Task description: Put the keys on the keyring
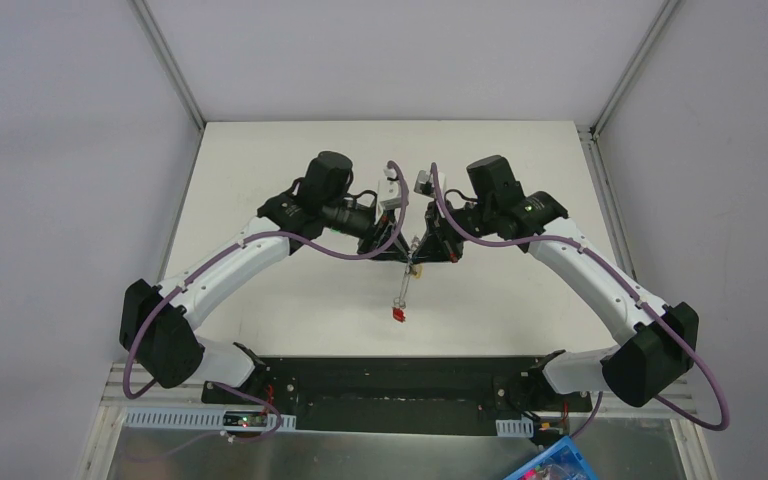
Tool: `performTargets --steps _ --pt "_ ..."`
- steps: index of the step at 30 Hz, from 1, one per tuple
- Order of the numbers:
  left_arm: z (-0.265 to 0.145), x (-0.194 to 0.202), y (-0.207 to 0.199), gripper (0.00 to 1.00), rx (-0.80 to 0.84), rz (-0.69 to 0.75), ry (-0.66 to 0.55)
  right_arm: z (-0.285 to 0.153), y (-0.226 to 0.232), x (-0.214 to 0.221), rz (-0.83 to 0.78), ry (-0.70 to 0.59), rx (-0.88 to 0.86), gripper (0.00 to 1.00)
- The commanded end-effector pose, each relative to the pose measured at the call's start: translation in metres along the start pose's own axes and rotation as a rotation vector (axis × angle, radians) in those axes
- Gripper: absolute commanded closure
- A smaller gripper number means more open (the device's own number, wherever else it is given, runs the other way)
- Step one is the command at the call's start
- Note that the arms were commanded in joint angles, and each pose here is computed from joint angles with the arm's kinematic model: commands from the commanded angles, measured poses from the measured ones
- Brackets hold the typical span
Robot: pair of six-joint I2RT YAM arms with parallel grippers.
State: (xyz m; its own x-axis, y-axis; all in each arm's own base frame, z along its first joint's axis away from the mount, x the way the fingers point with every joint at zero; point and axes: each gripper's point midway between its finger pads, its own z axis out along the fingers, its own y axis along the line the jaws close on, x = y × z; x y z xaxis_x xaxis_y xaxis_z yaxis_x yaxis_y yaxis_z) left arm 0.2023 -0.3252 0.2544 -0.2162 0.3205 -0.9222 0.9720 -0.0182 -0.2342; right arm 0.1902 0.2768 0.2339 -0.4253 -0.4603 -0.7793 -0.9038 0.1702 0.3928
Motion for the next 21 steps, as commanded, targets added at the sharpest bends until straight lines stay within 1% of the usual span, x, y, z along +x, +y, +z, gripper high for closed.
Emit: performTargets --steps 1,6,8,11,15,19,21 --pt "0.001 -0.017 -0.005 0.79 0.021 0.062 -0.022 -0.006 0.011 -0.026 -0.062 -0.068 -0.031 1.0" --pt "0.003 -0.018 -0.004 0.89 0.026 0.055 -0.021 -0.006 0.01 -0.025 -0.06 -0.068 -0.029 1.0" --pt "0.003 -0.019 -0.004 0.92 0.027 0.05 -0.022 -0.006 0.011 -0.025 -0.062 -0.069 -0.029 1.0" --pt "0.004 -0.02 -0.004 1.0 0.028 0.042 -0.021 -0.006 0.01 -0.024 -0.061 -0.068 -0.027 1.0" --pt "0.002 -0.02 -0.004 1.0 0.01 0.005 -0.009 -0.008 0.008 -0.024 -0.065 -0.075 -0.017 1.0" --pt "-0.003 -0.026 -0.004 1.0 -0.039 -0.062 -0.002 -0.017 0.009 -0.029 -0.082 -0.117 -0.005 1.0" --pt "-0.007 -0.031 -0.005 1.0 -0.058 -0.1 0.001 -0.023 0.01 -0.033 -0.087 -0.147 -0.006 0.96"
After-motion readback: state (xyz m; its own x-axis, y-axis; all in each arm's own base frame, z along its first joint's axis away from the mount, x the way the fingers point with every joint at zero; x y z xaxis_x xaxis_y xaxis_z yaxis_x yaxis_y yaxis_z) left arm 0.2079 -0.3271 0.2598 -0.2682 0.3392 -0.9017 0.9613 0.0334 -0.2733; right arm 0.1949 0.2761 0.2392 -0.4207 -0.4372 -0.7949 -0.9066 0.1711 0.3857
